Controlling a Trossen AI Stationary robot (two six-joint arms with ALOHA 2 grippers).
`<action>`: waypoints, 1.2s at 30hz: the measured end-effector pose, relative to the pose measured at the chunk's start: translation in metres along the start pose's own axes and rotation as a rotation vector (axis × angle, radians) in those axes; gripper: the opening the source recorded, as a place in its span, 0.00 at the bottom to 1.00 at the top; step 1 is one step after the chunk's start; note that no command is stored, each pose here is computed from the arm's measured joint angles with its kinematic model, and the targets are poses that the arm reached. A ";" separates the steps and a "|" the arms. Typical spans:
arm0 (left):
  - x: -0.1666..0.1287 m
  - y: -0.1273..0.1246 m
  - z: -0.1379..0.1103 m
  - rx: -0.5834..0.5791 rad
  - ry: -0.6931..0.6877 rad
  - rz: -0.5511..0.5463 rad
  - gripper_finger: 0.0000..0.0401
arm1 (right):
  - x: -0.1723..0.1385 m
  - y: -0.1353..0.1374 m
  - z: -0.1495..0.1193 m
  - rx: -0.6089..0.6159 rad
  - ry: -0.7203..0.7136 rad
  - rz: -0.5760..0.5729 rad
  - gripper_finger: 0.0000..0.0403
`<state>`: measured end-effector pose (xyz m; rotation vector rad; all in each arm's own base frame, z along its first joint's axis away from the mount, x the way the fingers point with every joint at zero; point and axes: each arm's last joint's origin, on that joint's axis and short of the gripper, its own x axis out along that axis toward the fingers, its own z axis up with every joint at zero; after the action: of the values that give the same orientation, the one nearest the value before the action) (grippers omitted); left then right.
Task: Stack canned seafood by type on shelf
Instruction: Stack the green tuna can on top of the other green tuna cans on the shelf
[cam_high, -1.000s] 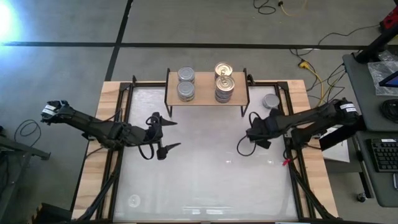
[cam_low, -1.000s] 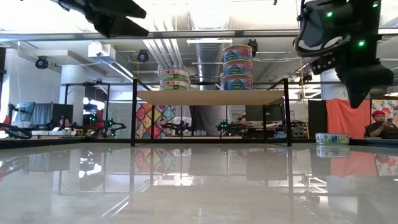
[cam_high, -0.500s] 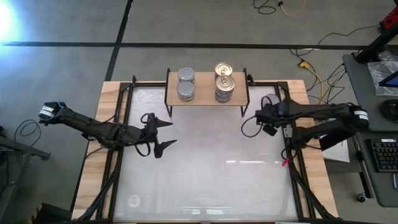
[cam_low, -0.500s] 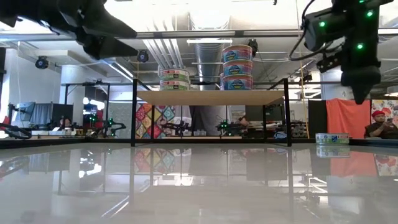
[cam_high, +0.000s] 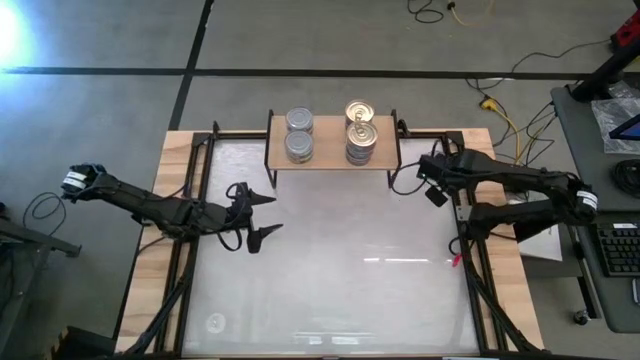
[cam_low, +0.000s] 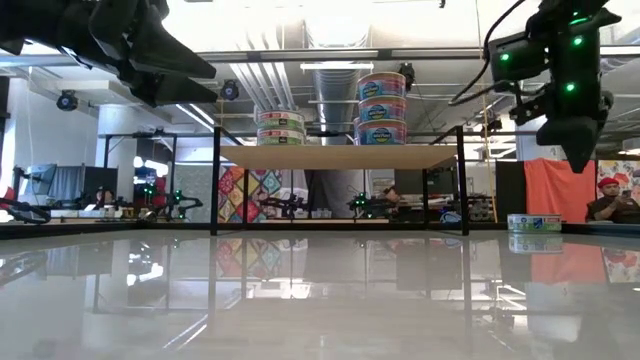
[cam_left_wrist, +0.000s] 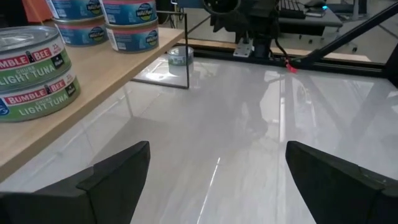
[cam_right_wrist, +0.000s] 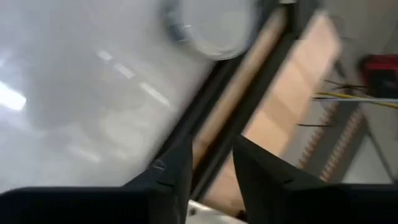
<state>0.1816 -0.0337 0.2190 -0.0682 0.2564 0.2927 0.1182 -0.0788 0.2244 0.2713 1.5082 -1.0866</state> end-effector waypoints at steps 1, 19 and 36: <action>0.000 0.000 0.000 0.003 0.002 0.000 0.89 | 0.001 0.000 0.001 -0.012 0.009 0.030 0.25; 0.000 0.000 -0.002 0.051 0.017 0.001 0.89 | 0.029 0.015 -0.003 0.745 -0.268 0.184 0.03; -0.001 0.000 0.000 0.095 0.001 -0.003 0.89 | 0.073 0.003 0.008 1.787 -0.460 0.328 0.03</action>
<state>0.1807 -0.0338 0.2191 0.0252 0.2710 0.2772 0.1057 -0.1129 0.1600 1.2872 -0.2670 -1.7628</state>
